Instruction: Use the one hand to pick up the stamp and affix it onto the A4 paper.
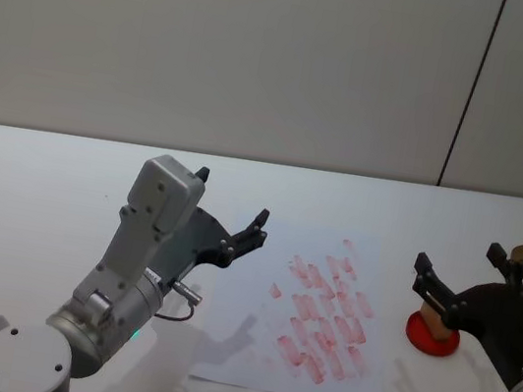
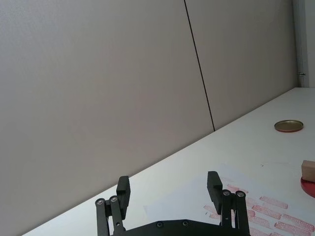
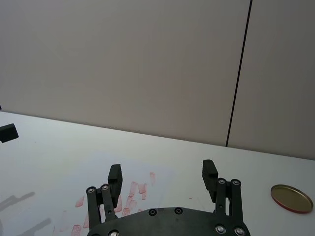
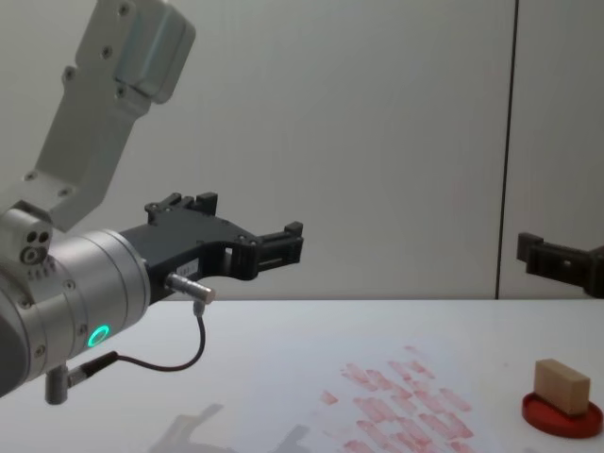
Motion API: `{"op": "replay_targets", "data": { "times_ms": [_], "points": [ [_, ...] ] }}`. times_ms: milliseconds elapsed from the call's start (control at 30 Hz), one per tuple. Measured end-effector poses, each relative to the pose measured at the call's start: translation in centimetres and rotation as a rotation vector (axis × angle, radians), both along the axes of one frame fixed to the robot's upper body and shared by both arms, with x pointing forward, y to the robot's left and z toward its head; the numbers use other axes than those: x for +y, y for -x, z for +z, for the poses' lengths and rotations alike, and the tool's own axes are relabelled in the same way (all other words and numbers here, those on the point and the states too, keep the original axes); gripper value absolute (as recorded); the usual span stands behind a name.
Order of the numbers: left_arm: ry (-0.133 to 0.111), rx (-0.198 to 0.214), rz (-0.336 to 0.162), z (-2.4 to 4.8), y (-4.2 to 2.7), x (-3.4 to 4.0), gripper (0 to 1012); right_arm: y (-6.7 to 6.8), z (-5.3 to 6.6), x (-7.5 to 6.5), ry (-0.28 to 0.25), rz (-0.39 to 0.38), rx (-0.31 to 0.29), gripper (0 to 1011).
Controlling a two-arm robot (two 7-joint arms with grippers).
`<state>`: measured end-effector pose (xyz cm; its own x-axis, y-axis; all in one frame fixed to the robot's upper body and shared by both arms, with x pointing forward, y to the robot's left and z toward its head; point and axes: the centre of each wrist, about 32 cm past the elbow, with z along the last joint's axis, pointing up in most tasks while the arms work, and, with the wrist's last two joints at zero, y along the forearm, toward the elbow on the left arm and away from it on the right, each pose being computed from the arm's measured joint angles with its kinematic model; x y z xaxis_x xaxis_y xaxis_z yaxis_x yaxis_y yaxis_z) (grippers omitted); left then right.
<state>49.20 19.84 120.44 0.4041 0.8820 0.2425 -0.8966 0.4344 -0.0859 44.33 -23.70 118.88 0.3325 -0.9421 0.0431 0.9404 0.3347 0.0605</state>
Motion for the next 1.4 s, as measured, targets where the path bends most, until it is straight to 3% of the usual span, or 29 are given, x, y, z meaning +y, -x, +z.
{"op": "replay_targets", "data": {
  "times_ms": [900, 1233, 1400],
  "points": [
    [0.0, 0.0, 0.0, 0.0, 0.0, 0.0, 993, 0.0, 0.0, 0.0, 0.0, -0.001, 0.0, 1001],
    [0.0, 0.0, 0.0, 0.0, 0.0, 0.0, 993, 0.0, 1.2, 1.0, 0.007, -0.042, 0.019, 1001],
    [0.0, 0.0, 0.0, 0.0, 0.0, 0.0, 993, -0.2, 1.8, 1.4, 0.016, -0.074, 0.056, 1001]
  ]
}}
